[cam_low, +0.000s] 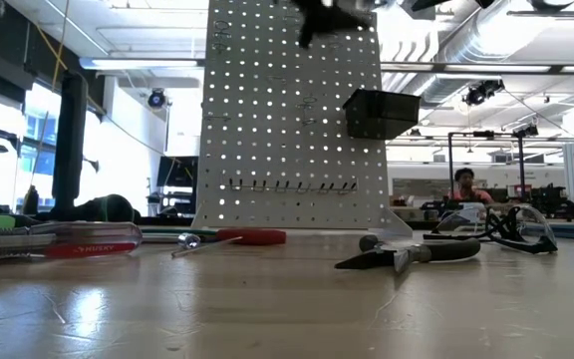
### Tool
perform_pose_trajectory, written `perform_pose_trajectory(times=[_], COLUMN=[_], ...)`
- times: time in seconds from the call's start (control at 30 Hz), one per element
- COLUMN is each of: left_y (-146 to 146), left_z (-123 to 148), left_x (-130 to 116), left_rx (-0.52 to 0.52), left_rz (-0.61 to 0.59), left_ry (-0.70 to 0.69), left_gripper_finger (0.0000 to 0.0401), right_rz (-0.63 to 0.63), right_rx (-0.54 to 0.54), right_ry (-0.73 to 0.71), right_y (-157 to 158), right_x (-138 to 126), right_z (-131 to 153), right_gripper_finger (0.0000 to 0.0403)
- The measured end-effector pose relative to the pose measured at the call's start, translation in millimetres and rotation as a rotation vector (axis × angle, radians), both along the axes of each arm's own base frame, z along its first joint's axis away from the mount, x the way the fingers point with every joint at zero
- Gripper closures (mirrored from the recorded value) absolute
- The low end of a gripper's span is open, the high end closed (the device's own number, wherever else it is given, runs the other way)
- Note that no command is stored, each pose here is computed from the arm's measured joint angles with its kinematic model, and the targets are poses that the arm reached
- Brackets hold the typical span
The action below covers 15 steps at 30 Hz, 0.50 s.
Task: Hang tools onto peg board
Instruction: Put the socket into the black bin on the peg board
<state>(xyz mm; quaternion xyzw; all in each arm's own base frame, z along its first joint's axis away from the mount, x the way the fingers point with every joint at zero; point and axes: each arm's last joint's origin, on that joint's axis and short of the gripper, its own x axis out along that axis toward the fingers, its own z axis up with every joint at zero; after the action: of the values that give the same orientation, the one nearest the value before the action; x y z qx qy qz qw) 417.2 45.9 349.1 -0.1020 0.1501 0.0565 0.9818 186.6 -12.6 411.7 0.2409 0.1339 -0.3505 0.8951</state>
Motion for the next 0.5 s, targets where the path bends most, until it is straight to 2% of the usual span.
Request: perform_pose_trajectory(times=[0.07, 0.13, 0.23, 0.3, 0.37, 0.43, 0.5], left_y=[-10.8, -23.8, -47.3, -64.9, -83.4, -99.4, -111.5], left_z=[13.7, 22.4, 18.0, 0.9, -27.0, -57.8, -88.5], left_x=[-22.5, -45.9, -78.5, -94.5, -107.4, -119.9, -133.5], left_rx=[-0.029, -0.039, -0.058, -0.064, -0.016, 0.087, 0.236], left_rz=[-0.077, -0.106, -0.111, -0.115, -0.171, -0.278, -0.432], left_ry=[0.082, 0.185, 0.331, 0.4, 0.486, 0.574, 0.671], left_gripper_finger=[0.0189, 0.0188, 0.0188, 0.0188, 0.0188, 0.0191, 0.0195], right_rz=[0.006, 0.007, 0.0, -0.005, -0.008, -0.013, -0.018], right_rx=[-0.012, -0.021, -0.021, -0.021, -0.021, -0.02, -0.019], right_ry=[0.01, 0.017, 0.027, 0.037, 0.039, 0.039, 0.039], right_y=[-0.1, -0.8, -2.3, -3.2, -3.8, -4.7, -5.6], right_x=[0.0, -0.2, -0.8, -1.3, -1.5, -1.6, -1.7], right_z=[0.0, 0.0, -0.8, -1.6, -1.7, -1.8, -1.8], right_gripper_finger=[0.0195, 0.0195, 0.0195, 0.0195, 0.0195, 0.0195, 0.0195])
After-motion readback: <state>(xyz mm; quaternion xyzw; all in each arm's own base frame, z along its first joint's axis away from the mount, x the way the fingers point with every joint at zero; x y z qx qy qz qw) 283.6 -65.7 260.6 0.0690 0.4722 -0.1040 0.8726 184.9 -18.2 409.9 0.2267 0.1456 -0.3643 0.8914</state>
